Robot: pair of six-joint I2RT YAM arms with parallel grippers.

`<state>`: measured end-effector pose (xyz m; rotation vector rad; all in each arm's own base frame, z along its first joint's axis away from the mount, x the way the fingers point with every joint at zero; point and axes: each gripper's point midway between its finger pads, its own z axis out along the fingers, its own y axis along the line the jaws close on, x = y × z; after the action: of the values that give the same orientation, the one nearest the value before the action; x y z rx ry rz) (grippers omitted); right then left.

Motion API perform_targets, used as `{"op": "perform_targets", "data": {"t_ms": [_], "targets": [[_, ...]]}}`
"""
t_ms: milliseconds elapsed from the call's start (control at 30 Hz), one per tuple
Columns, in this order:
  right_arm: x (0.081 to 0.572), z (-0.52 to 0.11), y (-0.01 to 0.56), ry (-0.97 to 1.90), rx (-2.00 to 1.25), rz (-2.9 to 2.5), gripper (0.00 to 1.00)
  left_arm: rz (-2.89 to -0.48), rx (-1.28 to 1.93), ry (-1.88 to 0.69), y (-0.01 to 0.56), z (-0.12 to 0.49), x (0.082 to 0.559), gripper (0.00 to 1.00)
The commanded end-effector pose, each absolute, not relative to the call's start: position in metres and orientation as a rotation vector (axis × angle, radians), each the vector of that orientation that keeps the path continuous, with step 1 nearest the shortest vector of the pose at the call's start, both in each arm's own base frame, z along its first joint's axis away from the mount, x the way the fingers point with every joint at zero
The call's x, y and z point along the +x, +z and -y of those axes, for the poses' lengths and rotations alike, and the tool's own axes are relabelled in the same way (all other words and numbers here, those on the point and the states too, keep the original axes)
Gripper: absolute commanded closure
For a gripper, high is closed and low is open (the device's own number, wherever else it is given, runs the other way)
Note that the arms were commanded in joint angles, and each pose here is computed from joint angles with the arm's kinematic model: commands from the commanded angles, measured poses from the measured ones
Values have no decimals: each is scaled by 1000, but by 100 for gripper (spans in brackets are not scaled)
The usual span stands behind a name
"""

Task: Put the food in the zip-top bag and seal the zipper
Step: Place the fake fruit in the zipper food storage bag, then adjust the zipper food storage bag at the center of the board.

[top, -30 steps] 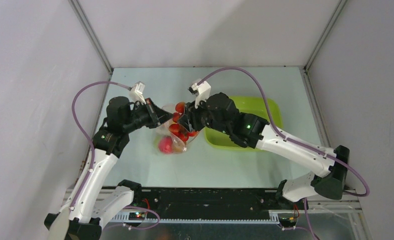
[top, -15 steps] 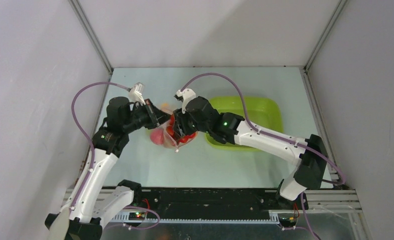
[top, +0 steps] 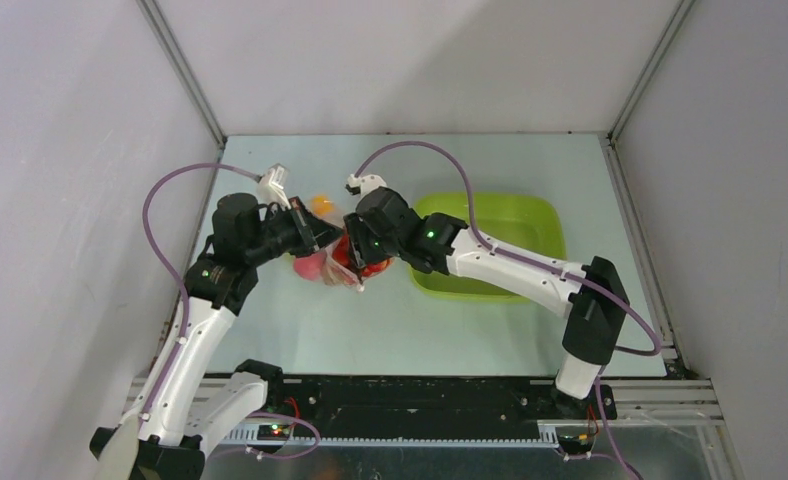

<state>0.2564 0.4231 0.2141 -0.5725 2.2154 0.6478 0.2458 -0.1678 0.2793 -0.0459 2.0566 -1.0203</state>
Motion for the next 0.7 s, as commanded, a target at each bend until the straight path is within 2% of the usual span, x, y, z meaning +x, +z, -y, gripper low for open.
{"op": "perform_targets", "data": {"t_ms": [0,200,467,667], "targets": [[273,-421,235,637,-477,-2183,66,-1922,68,-1103,313,179,240,100],[258,-421,272,751,-547,-2093,45,-1931,41,-1080,311,176,243,100],[218,-418,320,992,-674,-1944,31,-1948,18,-1063,306,174,246,100],[217,-391,344,1027,-615,-1849,24,-1949,14,-1059,306,173,247,100]]}}
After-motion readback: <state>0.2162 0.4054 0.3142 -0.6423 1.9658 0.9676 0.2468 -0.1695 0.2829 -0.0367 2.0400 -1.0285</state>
